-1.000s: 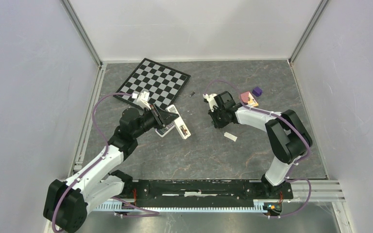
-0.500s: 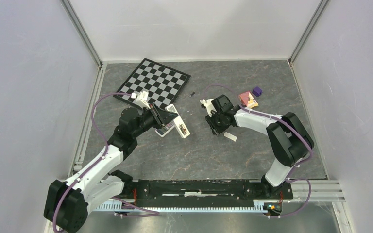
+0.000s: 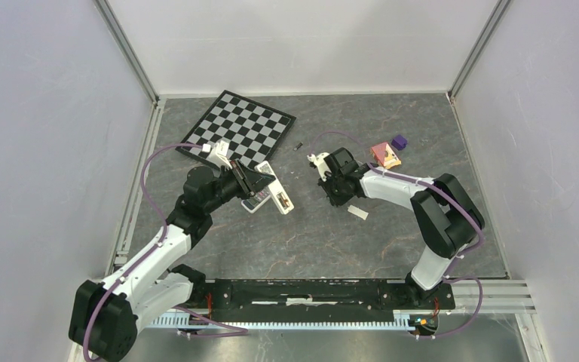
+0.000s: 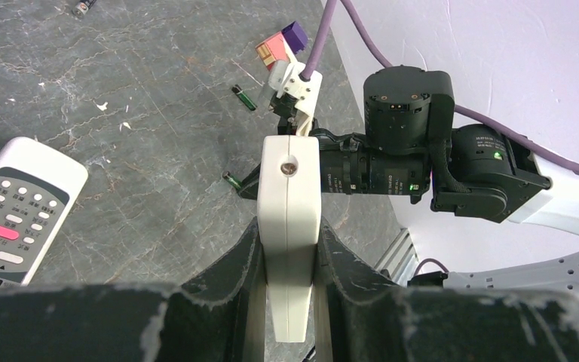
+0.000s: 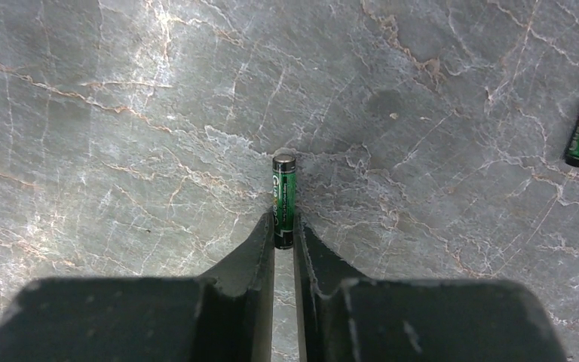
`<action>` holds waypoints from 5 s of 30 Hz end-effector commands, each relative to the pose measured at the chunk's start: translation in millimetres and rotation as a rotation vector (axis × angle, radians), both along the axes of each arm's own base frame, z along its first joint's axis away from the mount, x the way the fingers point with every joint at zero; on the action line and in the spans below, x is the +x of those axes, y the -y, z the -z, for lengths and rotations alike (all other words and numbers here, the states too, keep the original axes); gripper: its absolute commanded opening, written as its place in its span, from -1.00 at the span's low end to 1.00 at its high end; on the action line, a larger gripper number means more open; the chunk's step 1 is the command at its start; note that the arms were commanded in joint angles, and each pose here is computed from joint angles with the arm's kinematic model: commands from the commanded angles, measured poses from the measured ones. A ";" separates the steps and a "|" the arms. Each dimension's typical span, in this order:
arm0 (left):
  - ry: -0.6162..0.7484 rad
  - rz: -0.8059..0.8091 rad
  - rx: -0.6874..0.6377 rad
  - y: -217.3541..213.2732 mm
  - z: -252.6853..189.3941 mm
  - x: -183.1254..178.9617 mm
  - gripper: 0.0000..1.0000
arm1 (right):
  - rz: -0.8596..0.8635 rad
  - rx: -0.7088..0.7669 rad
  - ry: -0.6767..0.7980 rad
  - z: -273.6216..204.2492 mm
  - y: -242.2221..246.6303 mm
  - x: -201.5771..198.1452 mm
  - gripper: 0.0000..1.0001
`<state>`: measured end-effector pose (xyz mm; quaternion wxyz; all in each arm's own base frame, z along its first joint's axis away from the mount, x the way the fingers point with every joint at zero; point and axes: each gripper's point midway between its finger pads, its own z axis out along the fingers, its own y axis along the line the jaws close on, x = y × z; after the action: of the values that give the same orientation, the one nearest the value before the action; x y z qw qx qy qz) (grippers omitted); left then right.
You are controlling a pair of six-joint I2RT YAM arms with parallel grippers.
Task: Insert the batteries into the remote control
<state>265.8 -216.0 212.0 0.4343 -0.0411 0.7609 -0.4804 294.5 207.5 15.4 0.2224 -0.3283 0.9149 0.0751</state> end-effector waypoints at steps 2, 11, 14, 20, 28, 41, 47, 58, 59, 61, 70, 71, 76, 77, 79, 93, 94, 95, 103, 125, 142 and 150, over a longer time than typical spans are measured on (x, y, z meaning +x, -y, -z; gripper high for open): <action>0.089 0.017 -0.008 1.8 -25.5 4.6 -0.96 | -0.022 -0.006 0.020 4.8 -4.8 7.1 -0.68; 0.093 0.001 -0.021 1.6 -29.6 10.0 -0.96 | -0.064 0.184 0.145 -46.0 -27.1 8.4 -0.99; 0.092 -0.019 -0.023 -0.7 -27.8 12.3 -0.96 | -0.147 0.360 0.222 -83.1 -45.2 -4.6 -1.00; 0.086 -0.109 0.012 -14.0 -24.4 20.6 -0.96 | -0.423 0.709 0.388 -162.4 -78.7 -49.9 -1.00; 0.229 0.101 -0.073 11.5 -58.9 -4.2 -0.96 | -0.844 0.958 0.391 -220.7 -104.8 -129.1 -1.00; 0.096 -0.003 -0.255 6.5 -44.8 4.3 -0.96 | -0.327 0.768 0.237 -224.8 -99.4 -76.0 -0.94; 0.031 -0.030 -0.354 5.2 -39.1 5.1 -0.96 | -0.221 0.630 0.210 -212.1 -102.7 -71.6 -0.94; -0.009 -0.023 -0.353 7.8 -30.2 5.3 -0.96 | -0.215 0.514 0.215 -203.7 -112.9 -69.1 -0.88; -0.006 -0.021 -0.355 7.8 -31.6 5.5 -0.96 | -0.219 0.514 0.214 -204.0 -114.1 -69.4 -0.87; -0.009 -0.020 -0.358 8.0 -31.3 5.1 -0.96 | -0.218 0.501 0.209 -201.7 -115.2 -68.9 -0.82; -0.026 -0.022 -0.372 8.6 -31.4 6.2 -0.96 | -0.260 0.511 0.195 -199.9 -121.2 -75.9 -0.71; -0.029 -0.023 -0.374 8.7 -31.1 6.6 -0.96 | -0.272 0.517 0.192 -200.4 -122.5 -77.7 -0.68; -0.029 -0.005 -0.389 11.3 -36.0 6.3 -0.96 | -0.296 0.508 0.187 -197.3 -124.0 -81.0 -0.61; -0.028 -0.001 -0.389 11.9 -36.7 5.9 -0.96 | -0.294 0.505 0.185 -196.4 -124.2 -80.8 -0.59; -0.028 -0.001 -0.391 11.8 -37.7 5.9 -0.96 | -0.294 0.502 0.184 -195.4 -124.5 -80.7 -0.56; -0.072 -0.013 -0.404 11.2 -32.9 5.4 -0.96 | -0.207 0.561 0.195 -200.3 -132.8 -72.2 -0.71; -0.076 -0.013 -0.406 11.3 -32.8 5.3 -0.96 | -0.203 0.564 0.189 -198.5 -133.9 -72.0 -0.72; -0.079 -0.014 -0.409 11.1 -33.1 5.3 -0.96 | -0.204 0.565 0.183 -197.7 -134.8 -72.4 -0.72; -0.082 -0.036 -0.392 9.1 -30.9 8.4 -0.96 | -0.224 0.579 0.178 -203.4 -133.4 -78.2 -0.51; -0.080 -0.045 -0.371 8.7 -31.4 11.3 -0.96 | -0.198 0.580 0.244 -223.6 -127.9 -70.3 -0.54; -0.289 -0.055 -0.501 13.2 -32.2 9.6 -0.96 | -0.074 0.754 0.387 -291.1 -121.7 -58.9 -0.20; -0.412 -0.101 -0.677 5.6 -50.9 6.7 -0.96 | 0.209 1.104 0.376 -323.4 -96.3 -67.6 0.61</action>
<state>274.6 -225.5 225.7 0.2826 -0.2777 0.6751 -0.6223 224.8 307.2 315.3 0.5090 -0.1826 0.7448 0.3909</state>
